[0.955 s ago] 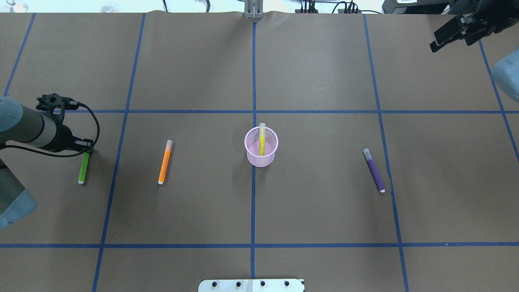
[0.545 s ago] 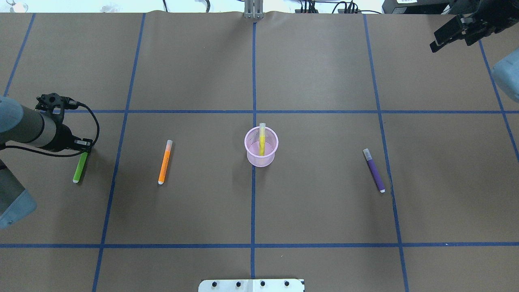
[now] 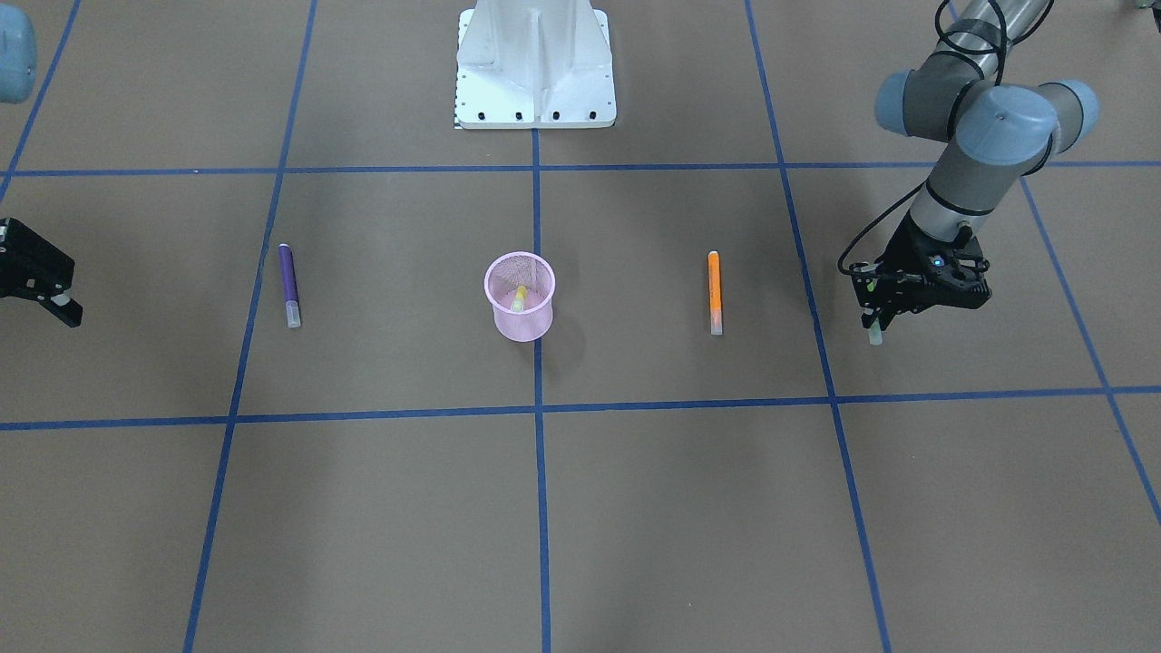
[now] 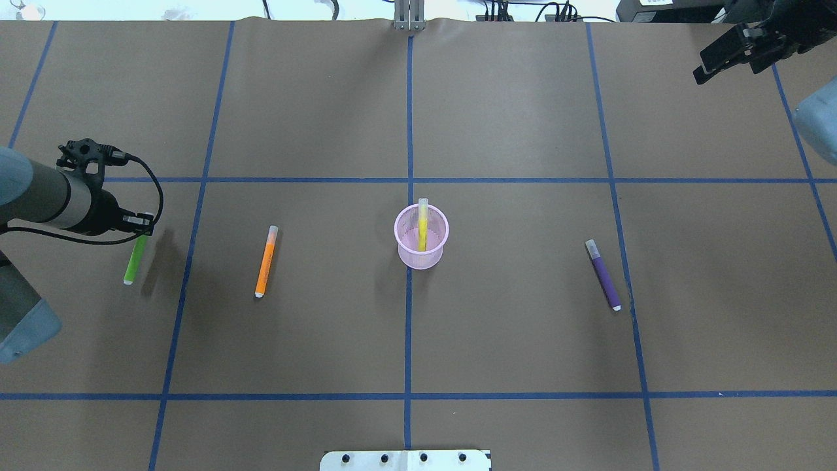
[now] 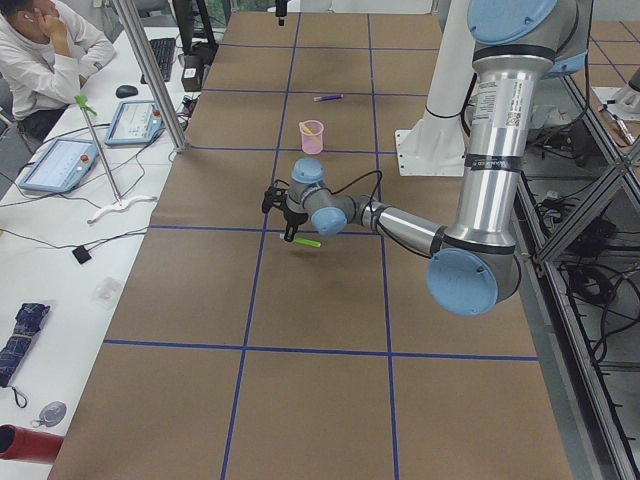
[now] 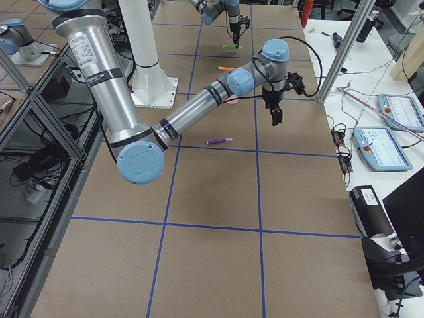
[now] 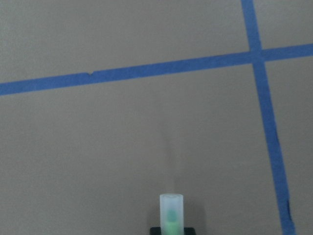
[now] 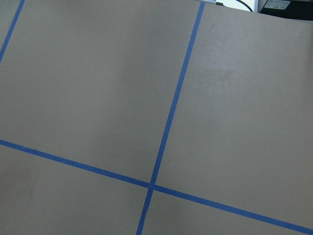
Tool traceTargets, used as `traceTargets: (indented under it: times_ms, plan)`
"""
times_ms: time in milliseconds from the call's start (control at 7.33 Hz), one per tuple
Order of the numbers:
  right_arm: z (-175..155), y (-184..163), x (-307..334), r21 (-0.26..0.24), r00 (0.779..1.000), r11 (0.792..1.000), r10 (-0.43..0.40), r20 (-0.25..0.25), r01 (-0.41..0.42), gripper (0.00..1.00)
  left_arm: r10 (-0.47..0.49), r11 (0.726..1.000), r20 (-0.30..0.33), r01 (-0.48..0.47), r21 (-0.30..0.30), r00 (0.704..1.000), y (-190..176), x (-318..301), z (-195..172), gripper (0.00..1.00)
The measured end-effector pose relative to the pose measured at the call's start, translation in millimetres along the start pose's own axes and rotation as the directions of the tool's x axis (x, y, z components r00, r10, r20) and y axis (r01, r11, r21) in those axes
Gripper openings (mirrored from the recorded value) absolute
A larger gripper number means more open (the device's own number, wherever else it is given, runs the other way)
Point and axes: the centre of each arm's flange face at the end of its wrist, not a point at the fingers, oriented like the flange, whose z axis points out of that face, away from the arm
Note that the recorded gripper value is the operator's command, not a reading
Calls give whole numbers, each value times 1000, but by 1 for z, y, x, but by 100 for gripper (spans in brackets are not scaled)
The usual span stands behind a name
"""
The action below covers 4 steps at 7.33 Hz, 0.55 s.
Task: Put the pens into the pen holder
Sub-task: 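Carry the green pen with the left gripper over the pink cup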
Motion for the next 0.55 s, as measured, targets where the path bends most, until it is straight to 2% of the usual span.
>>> traceTargets:
  times_ms: [273,409,545]
  plan:
    - [-1,0,-1,1,1000,1000,-1,2,1,100,93,983,-79,-79,166,993,-54,71,-35,0]
    - [-1,0,-1,2,1000,1000,-2,2,2,100,139,966,-144,-102,238,980,-61,101,-46,0]
    - [-1,0,-1,3,1000,1000,-2,2,2,100,192,937,-213,-114,330,958,-60,123,-59,0]
